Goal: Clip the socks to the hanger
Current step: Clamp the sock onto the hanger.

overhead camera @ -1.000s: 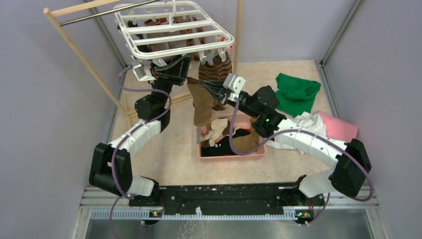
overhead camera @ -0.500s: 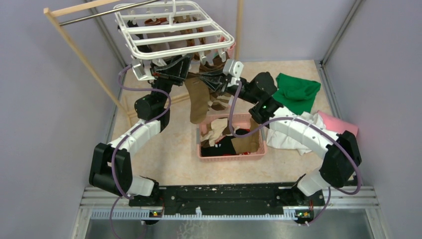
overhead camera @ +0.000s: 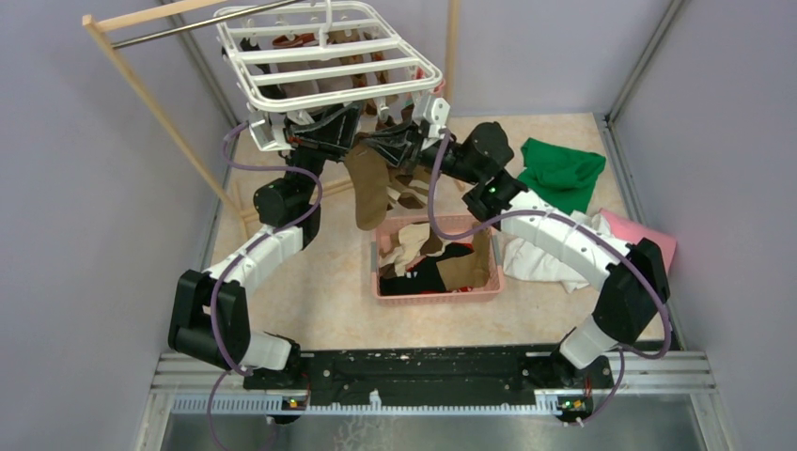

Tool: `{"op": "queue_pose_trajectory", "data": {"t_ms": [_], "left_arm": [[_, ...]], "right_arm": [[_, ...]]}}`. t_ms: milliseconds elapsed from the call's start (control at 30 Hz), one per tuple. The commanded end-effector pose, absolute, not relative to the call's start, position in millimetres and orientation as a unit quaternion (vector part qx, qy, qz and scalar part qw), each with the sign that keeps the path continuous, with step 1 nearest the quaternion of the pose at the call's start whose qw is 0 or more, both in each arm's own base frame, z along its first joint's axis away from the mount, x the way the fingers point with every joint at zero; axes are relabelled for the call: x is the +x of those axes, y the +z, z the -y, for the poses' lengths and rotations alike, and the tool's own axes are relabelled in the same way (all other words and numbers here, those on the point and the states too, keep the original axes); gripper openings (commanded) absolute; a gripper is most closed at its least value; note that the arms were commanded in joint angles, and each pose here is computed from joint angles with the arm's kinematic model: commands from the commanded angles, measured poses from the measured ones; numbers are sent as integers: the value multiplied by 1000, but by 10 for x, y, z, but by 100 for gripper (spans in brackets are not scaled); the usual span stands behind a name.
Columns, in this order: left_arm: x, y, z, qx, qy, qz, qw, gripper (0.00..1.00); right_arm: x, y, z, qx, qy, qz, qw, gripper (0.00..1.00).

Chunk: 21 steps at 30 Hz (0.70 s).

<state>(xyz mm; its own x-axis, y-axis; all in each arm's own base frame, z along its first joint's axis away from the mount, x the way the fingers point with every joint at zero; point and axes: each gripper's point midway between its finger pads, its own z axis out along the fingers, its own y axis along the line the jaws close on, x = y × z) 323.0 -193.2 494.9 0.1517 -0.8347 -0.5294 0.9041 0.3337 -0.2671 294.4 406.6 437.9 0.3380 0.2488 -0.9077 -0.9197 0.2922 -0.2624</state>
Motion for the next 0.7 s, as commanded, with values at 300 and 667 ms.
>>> {"op": "queue_pose_trajectory", "data": {"t_ms": [300, 667], "left_arm": [[2512, 5460, 1679, 107, -578, -143, 796, 21], [2525, 5450, 1683, 108, -578, -145, 796, 21]], "right_arm": [[3116, 4576, -4043, -377, 452, -427, 687, 0], [3144, 4688, -3990, -360, 468, -423, 687, 0]]}}
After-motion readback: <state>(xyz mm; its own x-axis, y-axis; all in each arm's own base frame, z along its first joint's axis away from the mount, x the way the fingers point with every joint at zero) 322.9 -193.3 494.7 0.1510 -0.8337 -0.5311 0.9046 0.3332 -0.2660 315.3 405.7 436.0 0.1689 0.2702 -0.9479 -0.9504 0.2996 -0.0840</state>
